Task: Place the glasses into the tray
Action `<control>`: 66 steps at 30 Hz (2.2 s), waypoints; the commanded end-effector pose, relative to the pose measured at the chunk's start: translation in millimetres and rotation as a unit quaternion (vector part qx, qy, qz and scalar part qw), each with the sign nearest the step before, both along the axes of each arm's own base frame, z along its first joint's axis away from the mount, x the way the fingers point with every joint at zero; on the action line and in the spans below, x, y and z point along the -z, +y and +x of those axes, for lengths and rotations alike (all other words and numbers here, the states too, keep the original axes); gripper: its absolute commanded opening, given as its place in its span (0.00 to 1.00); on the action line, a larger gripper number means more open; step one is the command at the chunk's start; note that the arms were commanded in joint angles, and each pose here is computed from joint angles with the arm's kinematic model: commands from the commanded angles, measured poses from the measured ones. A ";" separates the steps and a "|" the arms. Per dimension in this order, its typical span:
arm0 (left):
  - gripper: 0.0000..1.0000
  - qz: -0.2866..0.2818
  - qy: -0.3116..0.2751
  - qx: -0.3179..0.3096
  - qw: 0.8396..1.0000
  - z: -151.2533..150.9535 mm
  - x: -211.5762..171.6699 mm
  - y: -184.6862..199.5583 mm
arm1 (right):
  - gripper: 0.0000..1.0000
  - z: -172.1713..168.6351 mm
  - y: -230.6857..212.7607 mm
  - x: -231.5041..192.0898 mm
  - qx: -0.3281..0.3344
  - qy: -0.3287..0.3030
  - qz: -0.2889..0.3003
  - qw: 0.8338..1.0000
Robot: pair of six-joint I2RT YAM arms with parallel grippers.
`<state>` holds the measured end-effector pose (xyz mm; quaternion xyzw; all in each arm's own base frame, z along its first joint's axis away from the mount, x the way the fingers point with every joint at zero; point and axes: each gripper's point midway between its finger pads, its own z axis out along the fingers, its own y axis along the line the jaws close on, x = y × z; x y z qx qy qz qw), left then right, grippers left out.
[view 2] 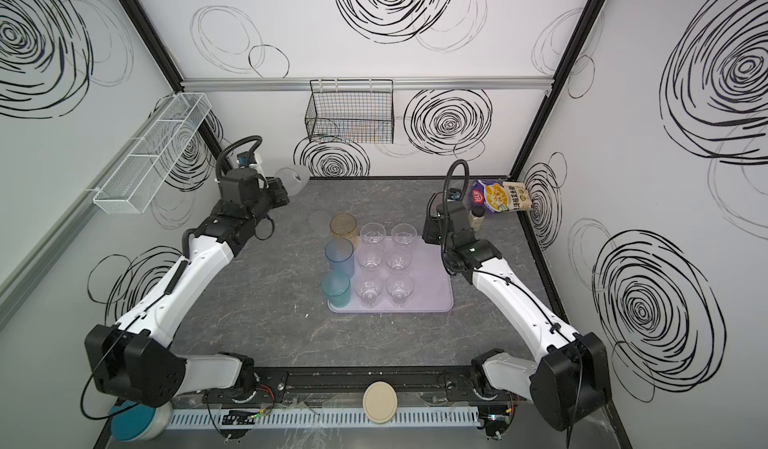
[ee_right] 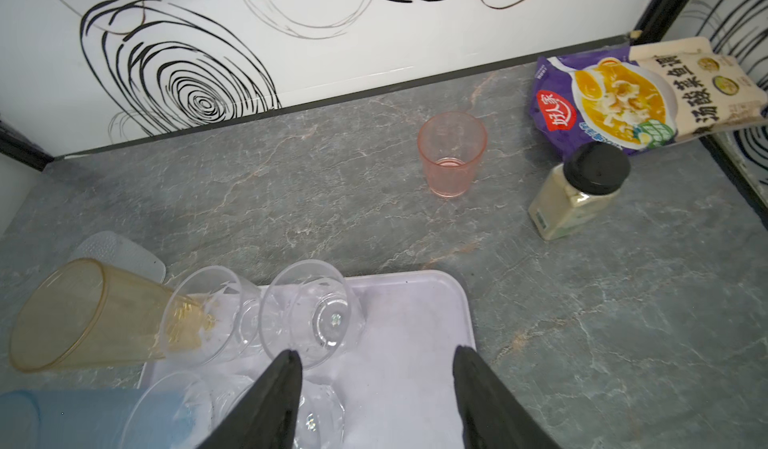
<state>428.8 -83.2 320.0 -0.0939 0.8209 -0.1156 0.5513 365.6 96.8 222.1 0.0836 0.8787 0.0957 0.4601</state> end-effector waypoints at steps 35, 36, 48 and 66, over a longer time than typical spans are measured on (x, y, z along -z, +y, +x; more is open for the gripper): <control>0.01 0.183 0.163 0.384 0.890 -90.9 177.5 -381.6 | 0.58 -54.9 -82.6 66.0 0.109 0.048 0.163 0.979; 0.01 0.186 0.165 0.386 0.889 -93.1 180.1 -382.3 | 0.58 -56.2 -82.1 69.6 0.107 0.053 0.162 0.980; 0.09 0.208 0.186 0.388 0.879 -90.4 200.5 -381.5 | 0.59 -71.2 -69.9 88.2 0.081 0.081 0.163 0.980; 0.24 0.190 0.190 0.392 0.880 -91.3 195.9 -385.5 | 0.62 -81.6 -34.7 108.2 0.029 0.115 0.168 0.979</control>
